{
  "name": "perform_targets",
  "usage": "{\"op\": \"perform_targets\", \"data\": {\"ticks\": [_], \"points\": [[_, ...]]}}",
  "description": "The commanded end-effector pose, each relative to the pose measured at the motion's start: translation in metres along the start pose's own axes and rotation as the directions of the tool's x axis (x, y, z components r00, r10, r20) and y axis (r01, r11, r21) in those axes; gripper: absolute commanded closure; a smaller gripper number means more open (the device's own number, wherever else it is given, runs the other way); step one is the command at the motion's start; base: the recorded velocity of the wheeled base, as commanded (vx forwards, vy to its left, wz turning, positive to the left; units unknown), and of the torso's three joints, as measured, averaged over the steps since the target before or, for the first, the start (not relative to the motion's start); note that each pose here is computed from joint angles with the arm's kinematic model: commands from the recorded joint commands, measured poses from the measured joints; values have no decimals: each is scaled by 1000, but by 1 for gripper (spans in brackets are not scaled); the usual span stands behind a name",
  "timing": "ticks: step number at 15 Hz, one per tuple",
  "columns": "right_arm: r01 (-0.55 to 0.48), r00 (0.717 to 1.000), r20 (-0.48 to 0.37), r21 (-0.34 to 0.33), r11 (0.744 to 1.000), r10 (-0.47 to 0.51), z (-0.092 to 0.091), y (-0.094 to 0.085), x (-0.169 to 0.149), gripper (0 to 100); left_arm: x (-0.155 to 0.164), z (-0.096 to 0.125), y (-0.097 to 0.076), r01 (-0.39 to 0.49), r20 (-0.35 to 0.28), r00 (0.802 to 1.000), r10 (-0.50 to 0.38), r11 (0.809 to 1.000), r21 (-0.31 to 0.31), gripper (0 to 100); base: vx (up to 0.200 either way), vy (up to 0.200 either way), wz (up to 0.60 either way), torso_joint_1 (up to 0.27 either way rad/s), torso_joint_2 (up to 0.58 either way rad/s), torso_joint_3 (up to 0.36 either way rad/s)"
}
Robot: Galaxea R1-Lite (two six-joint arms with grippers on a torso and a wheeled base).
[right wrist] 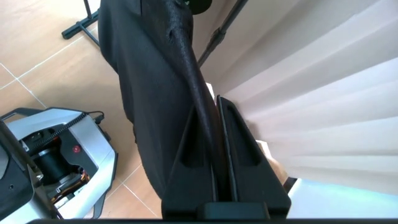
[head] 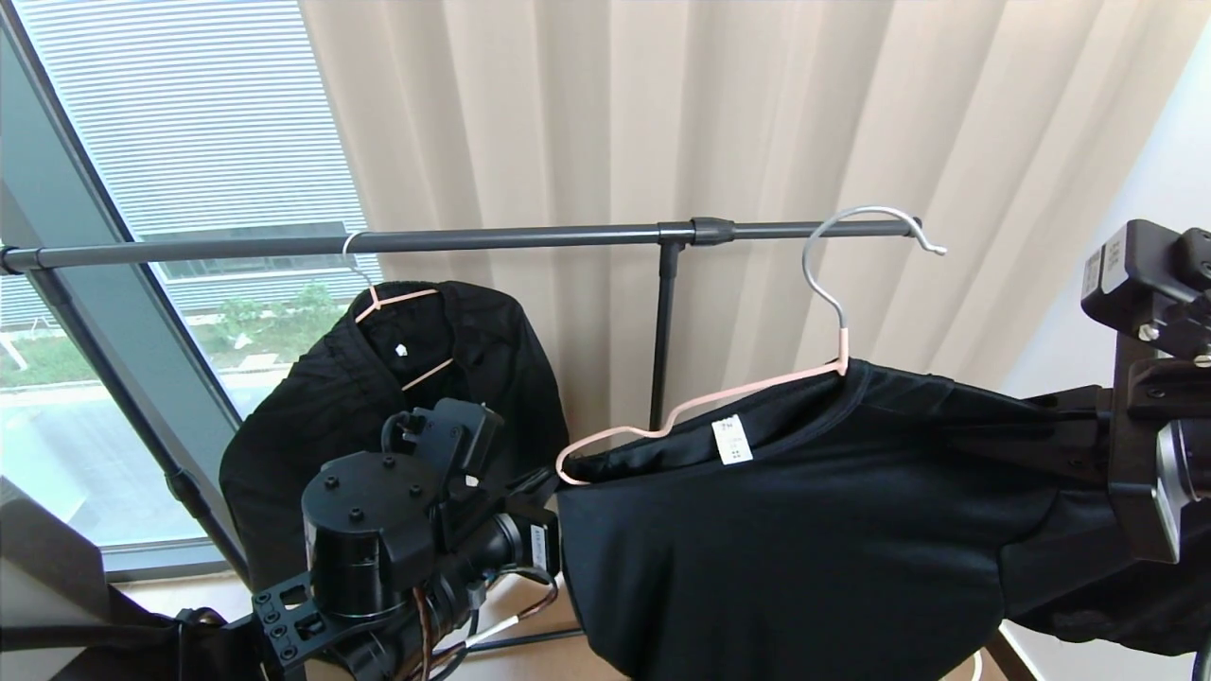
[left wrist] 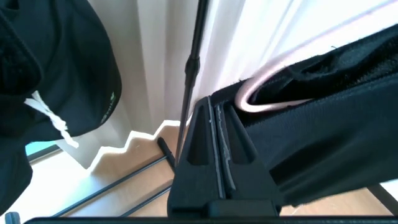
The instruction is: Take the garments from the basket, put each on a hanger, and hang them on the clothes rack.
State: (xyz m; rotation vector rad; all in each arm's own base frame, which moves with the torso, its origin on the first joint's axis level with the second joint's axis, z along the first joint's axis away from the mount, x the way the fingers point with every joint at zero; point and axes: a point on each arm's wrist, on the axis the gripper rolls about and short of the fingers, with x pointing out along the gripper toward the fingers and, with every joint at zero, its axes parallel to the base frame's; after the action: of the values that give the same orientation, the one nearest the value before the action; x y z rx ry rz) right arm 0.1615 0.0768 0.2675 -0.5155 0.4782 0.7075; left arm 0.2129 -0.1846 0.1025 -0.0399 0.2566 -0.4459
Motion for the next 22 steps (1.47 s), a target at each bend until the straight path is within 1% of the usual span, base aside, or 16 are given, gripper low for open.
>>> {"op": "perform_targets", "data": {"ticks": [1, 2, 3, 4, 8, 10, 12, 14, 15, 17, 18, 19, 20, 22], "points": [[12, 1000, 4, 2, 1000, -12, -5, 1, -3, 100, 0, 4, 2, -7, 16, 1000, 7, 1000, -7, 100, 0, 0, 0, 0, 0, 0], [14, 1000, 7, 2, 1000, -14, -6, 1, -2, 100, 0, 6, 1, -6, 22, 1000, 6, 1000, -7, 100, 0, 0, 0, 0, 0, 0], [21, 1000, 18, 0, 1000, -21, -7, 2, -1, 100, -1, 13, 1, 1, 48, 999, 0, 1000, -14, 100, 0, 0, 0, 0, 0, 0], [22, 1000, 21, -1, 1000, -22, -8, 2, 0, 100, -1, 15, 1, 1, 59, 998, 0, 1000, -17, 100, 0, 0, 0, 0, 0, 0], [24, 999, 23, -3, 1000, -24, -13, 5, -5, 100, -1, 19, 7, -18, 72, 997, 20, 1000, -24, 100, 0, 0, 0, 0, 0, 0], [22, 1000, 19, -2, 1000, -22, -15, 7, -5, 100, 0, 21, 6, -18, 80, 997, 20, 1000, -24, 100, 0, 0, 0, 0, 0, 0], [19, 1000, 11, -2, 1000, -19, -17, 7, -3, 100, -1, 31, 6, -16, 114, 993, 19, 1000, -26, 100, 0, 0, 0, 0, 0, 0], [13, 1000, 2, 1, 1000, -13, -19, 8, -1, 100, -4, 41, 7, -14, 152, 988, 15, 1000, -8, 100, 0, 0, 0, 0, 0, 0], [7, 1000, -10, 3, 1000, -7, -22, 9, 1, 100, -6, 45, 6, 12, 162, 987, -12, 1000, 2, 100, 0, 0, 0, 0, 0, 0], [9, 1000, -13, 5, 1000, -9, -27, 10, 7, 100, -10, 49, 4, 53, 172, 984, -55, 998, 16, 100, 0, 0, 0, 0, 0, 0], [18, 1000, 6, 5, 1000, -18, -28, 10, 9, 100, -10, 51, 2, 58, 174, 983, -61, 998, 24, 100, 0, 0, 0, 0, 0, 0], [26, 999, 25, 24, 999, -26, -30, 10, 13, 100, -13, 53, 0, 63, 180, 981, -71, 997, 52, 100, 0, 0, 0, 0, 0, 0], [31, 999, 40, 63, 998, -34, -32, 11, 17, 100, -15, 53, -2, 66, 182, 980, -81, 994, 88, 100, 0, 0, 0, 0, 0, 0], [30, 998, 46, 113, 993, -36, -33, 9, 31, 100, -15, 54, -4, 75, 185, 978, -96, 990, 120, 100, 0, 0, 0, 0, 0, 0]]}}
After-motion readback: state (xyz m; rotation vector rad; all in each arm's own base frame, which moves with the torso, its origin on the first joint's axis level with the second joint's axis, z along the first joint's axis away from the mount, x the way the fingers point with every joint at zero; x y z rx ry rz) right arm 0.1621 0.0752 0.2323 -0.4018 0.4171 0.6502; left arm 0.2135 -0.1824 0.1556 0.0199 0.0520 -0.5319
